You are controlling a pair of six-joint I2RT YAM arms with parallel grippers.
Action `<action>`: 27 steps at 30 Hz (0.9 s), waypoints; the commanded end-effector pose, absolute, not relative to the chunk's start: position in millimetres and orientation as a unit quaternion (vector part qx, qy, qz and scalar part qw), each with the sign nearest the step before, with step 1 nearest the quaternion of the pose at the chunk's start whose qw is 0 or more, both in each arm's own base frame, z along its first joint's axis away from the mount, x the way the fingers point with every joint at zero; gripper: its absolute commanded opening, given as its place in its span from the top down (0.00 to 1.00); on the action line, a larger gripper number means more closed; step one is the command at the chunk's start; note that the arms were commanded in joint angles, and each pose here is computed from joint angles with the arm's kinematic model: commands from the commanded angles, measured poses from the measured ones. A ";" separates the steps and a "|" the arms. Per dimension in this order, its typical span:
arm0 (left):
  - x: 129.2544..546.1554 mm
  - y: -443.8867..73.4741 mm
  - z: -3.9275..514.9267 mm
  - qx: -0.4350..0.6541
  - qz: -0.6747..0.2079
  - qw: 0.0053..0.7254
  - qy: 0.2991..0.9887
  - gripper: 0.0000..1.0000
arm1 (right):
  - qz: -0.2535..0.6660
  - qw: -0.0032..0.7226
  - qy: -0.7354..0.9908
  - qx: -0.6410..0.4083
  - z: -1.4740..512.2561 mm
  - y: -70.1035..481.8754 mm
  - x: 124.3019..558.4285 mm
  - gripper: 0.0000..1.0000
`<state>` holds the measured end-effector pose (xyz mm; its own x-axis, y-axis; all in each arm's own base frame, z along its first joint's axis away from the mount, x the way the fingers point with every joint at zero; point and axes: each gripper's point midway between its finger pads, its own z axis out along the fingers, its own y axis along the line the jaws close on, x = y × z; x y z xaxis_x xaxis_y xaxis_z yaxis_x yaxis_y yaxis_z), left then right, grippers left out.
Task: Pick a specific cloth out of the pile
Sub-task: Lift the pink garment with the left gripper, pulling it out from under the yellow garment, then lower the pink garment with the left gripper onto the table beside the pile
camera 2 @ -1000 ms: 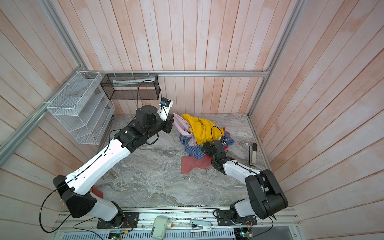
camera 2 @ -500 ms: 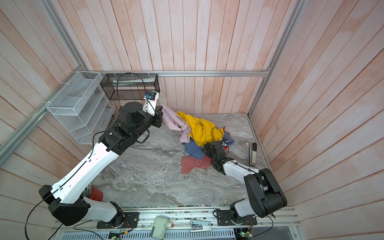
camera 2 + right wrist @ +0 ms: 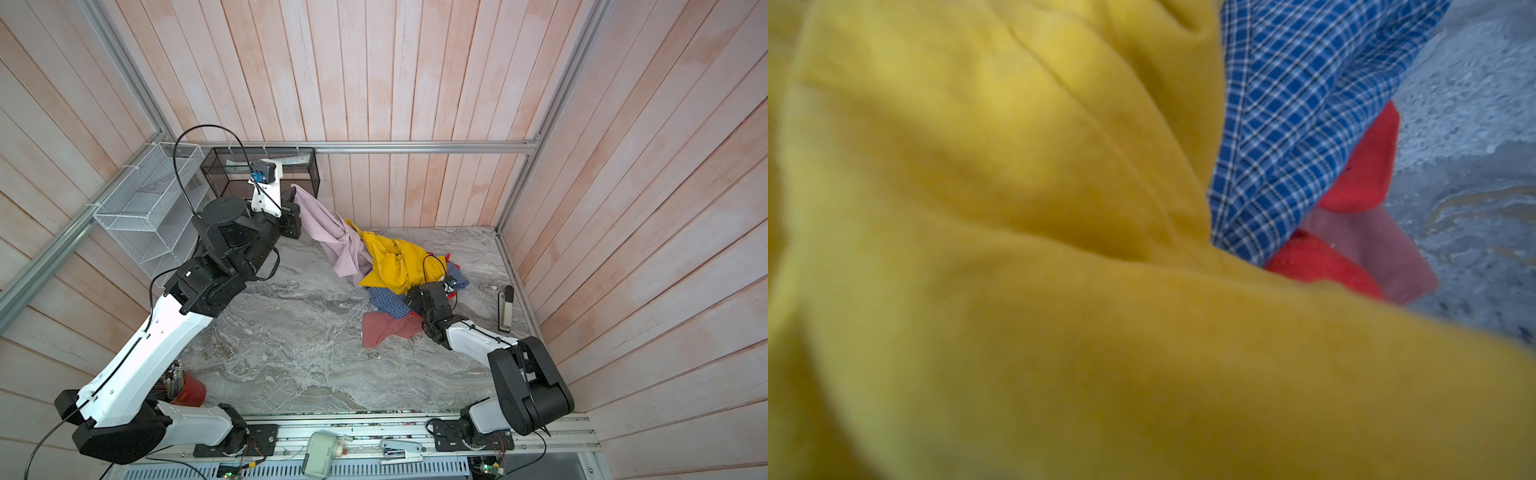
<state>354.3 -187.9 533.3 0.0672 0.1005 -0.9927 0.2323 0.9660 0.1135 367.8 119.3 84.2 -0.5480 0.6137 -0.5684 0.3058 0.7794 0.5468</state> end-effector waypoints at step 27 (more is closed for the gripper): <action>351.9 -94.8 592.5 0.014 0.040 0.768 0.639 1.00 | 0.188 0.461 0.820 0.284 125.2 94.8 361.5 0.02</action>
<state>351.1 -101.1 595.2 0.1764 0.1160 -0.9775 -0.0476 0.9929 0.1093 361.8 108.8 111.3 -0.4820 0.6311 -0.6078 0.2807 0.7683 0.5752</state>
